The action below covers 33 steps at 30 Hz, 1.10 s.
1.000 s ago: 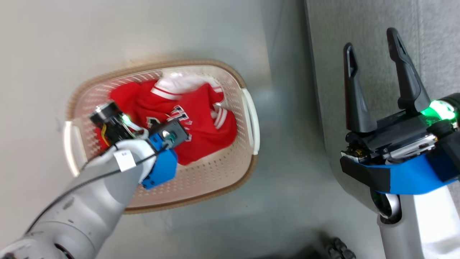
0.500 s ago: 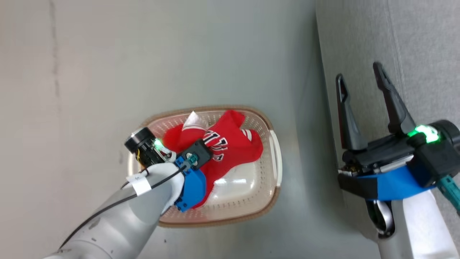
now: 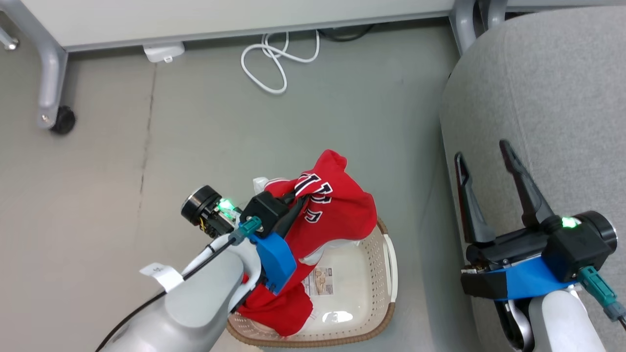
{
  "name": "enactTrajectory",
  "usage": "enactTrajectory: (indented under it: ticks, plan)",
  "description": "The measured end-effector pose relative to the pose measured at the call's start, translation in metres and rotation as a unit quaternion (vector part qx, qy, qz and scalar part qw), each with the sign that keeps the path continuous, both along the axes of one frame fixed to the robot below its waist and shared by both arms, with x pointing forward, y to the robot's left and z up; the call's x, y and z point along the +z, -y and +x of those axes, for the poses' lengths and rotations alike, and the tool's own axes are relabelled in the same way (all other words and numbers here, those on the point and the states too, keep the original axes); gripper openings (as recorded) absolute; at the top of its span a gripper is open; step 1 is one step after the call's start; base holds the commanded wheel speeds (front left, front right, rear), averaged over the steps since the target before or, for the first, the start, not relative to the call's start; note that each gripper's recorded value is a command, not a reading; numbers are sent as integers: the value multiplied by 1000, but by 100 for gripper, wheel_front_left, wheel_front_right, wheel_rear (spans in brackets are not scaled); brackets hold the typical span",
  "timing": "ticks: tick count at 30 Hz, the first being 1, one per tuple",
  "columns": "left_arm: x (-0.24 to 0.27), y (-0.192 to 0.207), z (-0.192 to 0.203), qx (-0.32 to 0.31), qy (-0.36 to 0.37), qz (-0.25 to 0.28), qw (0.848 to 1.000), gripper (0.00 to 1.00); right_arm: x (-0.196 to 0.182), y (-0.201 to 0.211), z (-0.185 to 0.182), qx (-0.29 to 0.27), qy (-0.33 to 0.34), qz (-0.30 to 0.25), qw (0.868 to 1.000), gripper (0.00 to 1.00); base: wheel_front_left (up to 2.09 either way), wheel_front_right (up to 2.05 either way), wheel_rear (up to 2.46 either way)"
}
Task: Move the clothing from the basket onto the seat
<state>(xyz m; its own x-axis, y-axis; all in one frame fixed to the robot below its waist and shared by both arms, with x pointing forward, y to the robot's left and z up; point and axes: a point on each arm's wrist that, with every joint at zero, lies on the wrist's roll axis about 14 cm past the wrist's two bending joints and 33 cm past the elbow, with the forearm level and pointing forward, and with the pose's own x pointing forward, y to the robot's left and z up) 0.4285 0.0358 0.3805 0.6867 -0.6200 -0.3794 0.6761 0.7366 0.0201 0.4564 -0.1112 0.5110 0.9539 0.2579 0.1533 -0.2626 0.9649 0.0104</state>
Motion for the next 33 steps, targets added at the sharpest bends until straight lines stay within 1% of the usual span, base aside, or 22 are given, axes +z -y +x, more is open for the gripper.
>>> enactTrajectory:
  ticks: [5,10,16,21,27,33]
  plan:
    - [54,-2,12,34,68,-50,996,0,12,-1,-13,2,11,0,1000,100,0,0,0]
    - [107,-1,18,48,136,-95,985,0,22,-2,-23,4,20,2,1000,100,0,0,0]
    - [171,-3,18,57,221,-136,964,0,34,-2,-34,5,32,7,999,100,0,0,0]
    - [217,-5,13,55,283,-157,944,0,41,0,-45,3,38,9,999,100,0,0,0]
    - [250,-2,5,41,330,-167,928,0,44,2,-53,1,41,13,999,100,0,0,0]
    - [258,0,-1,33,343,-167,924,0,48,-2,-57,7,46,18,999,100,0,0,0]
